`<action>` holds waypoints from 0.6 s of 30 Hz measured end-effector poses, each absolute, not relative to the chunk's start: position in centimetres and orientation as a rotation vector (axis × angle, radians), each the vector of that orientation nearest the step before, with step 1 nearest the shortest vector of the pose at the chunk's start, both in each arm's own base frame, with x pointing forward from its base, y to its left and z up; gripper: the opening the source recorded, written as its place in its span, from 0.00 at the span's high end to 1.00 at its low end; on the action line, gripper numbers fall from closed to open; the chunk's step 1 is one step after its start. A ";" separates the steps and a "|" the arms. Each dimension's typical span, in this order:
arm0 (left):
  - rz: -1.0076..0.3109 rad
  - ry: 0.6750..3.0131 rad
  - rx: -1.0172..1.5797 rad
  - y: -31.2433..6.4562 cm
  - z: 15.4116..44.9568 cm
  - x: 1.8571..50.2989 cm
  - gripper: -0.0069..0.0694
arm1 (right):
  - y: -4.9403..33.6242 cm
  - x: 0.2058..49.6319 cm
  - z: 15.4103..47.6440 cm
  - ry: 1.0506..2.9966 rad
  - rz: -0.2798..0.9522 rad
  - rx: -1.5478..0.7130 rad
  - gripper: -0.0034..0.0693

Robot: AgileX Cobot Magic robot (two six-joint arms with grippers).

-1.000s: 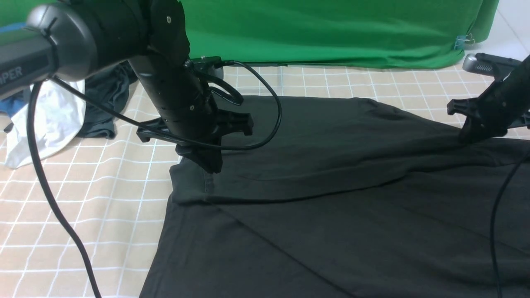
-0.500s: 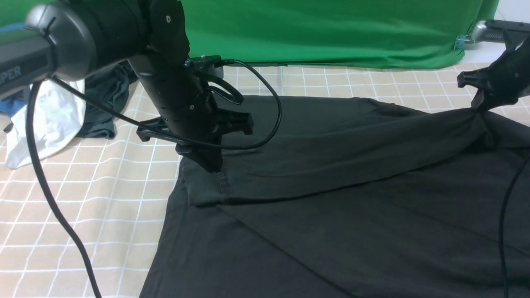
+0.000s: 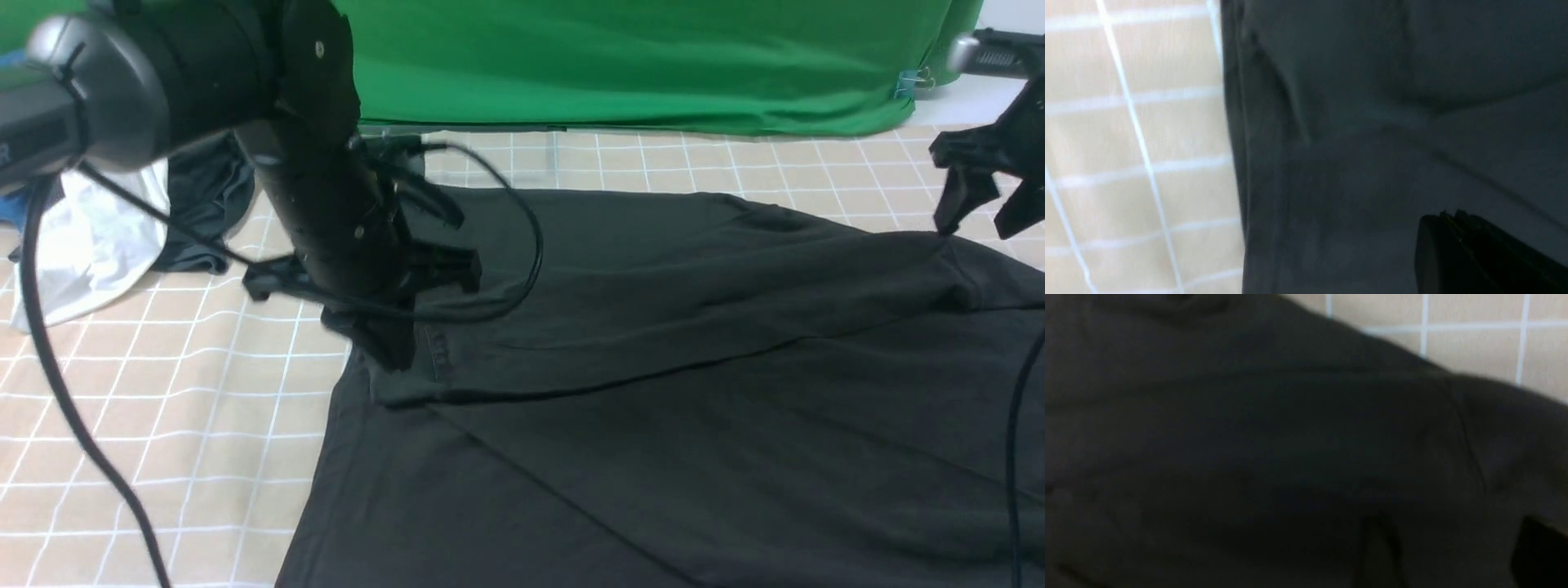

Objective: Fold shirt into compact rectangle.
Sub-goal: 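Grasp the near edge of the shirt at its hem and shoulder corners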

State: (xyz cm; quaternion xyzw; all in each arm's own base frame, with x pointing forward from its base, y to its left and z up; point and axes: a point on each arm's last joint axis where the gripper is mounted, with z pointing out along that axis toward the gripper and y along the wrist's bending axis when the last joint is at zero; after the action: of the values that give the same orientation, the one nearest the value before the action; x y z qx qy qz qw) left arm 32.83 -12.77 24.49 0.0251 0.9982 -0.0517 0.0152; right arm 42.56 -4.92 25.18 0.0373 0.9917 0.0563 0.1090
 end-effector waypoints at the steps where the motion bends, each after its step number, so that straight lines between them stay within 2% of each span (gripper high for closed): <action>1: -0.129 3.113 0.066 -12.5 23.8 32.7 0.89 | -4.8 42.2 25.4 2.921 0.169 0.107 0.41; 3: -0.059 3.105 0.051 -12.0 22.7 32.5 0.88 | -4.7 41.2 25.8 2.930 0.173 0.105 0.47; 6: 0.002 3.067 0.036 -11.5 21.6 32.5 0.81 | -4.5 40.3 25.9 2.947 0.179 0.104 0.49; 12: -0.061 2.939 0.016 -11.8 20.7 33.3 0.46 | -4.1 39.7 25.7 2.964 0.186 0.073 0.50; 13: -0.063 2.938 0.015 -11.8 20.6 33.3 0.46 | -4.1 39.7 25.7 2.964 0.186 0.073 0.50; 15: -0.095 2.944 -0.007 -12.1 20.1 33.5 0.34 | -3.7 39.7 25.7 2.963 0.186 0.058 0.50; 18: -0.096 2.964 -0.014 -12.2 19.0 33.8 0.27 | -3.2 39.8 25.7 2.959 0.186 0.040 0.50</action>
State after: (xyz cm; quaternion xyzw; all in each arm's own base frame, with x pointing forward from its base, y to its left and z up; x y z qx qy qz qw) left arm 33.76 -12.25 19.04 -0.0048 0.9956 -0.0324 0.0879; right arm 39.81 -3.21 25.72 0.0134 0.9940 0.0626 0.0883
